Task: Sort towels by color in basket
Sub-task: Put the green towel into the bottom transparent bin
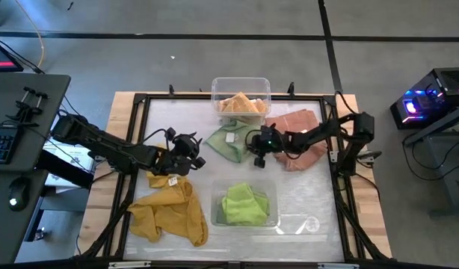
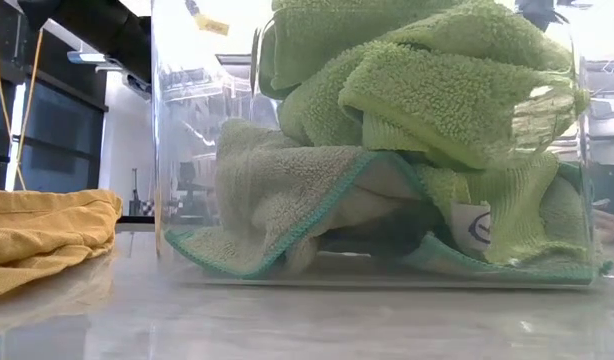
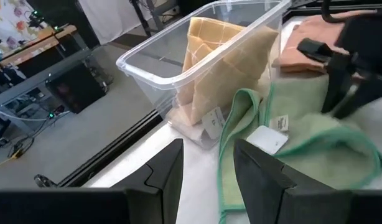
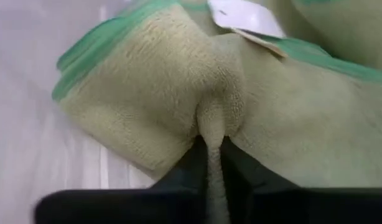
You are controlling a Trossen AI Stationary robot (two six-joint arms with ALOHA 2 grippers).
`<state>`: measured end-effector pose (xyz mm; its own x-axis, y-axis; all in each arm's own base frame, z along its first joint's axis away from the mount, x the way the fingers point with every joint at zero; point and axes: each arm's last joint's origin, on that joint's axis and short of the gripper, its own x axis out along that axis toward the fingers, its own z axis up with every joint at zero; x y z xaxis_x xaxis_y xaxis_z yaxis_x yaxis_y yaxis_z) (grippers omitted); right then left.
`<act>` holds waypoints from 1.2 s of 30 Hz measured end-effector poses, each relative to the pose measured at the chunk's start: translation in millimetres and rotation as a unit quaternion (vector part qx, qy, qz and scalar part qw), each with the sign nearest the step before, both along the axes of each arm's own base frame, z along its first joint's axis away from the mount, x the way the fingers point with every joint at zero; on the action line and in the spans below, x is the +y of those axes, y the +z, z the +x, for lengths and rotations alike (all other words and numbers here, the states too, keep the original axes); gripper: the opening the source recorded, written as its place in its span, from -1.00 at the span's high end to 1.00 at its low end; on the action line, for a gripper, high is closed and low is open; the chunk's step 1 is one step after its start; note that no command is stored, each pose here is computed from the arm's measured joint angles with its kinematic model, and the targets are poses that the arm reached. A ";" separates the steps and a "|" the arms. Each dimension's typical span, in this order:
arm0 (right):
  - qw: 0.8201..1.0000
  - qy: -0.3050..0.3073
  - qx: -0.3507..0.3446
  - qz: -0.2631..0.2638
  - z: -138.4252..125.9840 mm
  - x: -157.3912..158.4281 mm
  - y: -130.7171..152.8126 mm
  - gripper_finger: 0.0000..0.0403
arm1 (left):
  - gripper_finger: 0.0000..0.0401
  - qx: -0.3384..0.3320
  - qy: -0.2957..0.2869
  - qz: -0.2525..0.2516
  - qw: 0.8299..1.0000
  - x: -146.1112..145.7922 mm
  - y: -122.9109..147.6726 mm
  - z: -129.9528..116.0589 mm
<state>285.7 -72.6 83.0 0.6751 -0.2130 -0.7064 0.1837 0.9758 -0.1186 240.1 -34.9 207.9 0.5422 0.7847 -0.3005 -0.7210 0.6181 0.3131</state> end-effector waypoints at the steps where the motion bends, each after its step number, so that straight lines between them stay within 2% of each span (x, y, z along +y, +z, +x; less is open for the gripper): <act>1: 1.000 -0.008 0.000 0.001 -2.9 1.7 2.6 0.93 | 0.37 0.003 -0.004 0.002 1.000 -1.3 0.2 -0.1; 5: 0.999 -0.038 -0.003 -0.016 -15.3 14.6 22.3 0.88 | 0.37 0.007 -0.014 0.006 1.000 -5.0 0.3 -0.7; 11: 0.987 -0.097 -0.023 -0.124 -41.1 35.4 84.8 0.96 | 0.37 0.012 -0.021 0.009 1.000 -8.0 0.1 -1.5; 13: 0.985 -0.101 -0.051 -0.133 -52.9 43.2 106.0 0.96 | 0.37 0.012 -0.023 0.009 1.000 -9.1 0.1 -1.7; 16: 0.977 -0.096 -0.139 -0.129 -68.1 56.7 140.5 0.94 | 0.37 0.013 -0.023 0.010 1.000 -9.0 0.2 -1.8; 22: 0.952 -0.017 -0.280 -0.125 -93.5 87.9 189.2 0.97 | 0.37 0.013 -0.015 0.021 1.000 -8.5 0.9 -1.8; 27: 0.928 0.081 -0.355 -0.080 -102.8 111.2 225.2 0.96 | 0.37 0.014 -0.015 0.022 1.000 -8.5 0.8 -1.9; 31: 0.912 0.157 -0.377 -0.033 -101.4 132.7 245.4 0.96 | 0.37 0.015 -0.015 0.022 1.000 -8.5 0.8 -1.9; 34: 0.912 0.205 -0.355 -0.012 -97.2 149.2 256.4 0.96 | 0.37 0.018 -0.016 0.024 0.999 -8.5 0.9 -1.9; 36: 0.918 0.241 -0.314 -0.001 -92.6 158.1 262.3 0.96 | 0.37 0.018 -0.016 0.025 0.999 -8.3 0.9 -1.8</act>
<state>193.1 85.5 345.2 0.9656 0.2161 -0.1448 -0.2361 0.9617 -0.1394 238.3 -43.2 208.8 0.5571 0.7811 -0.2819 -0.6883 0.6242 0.3695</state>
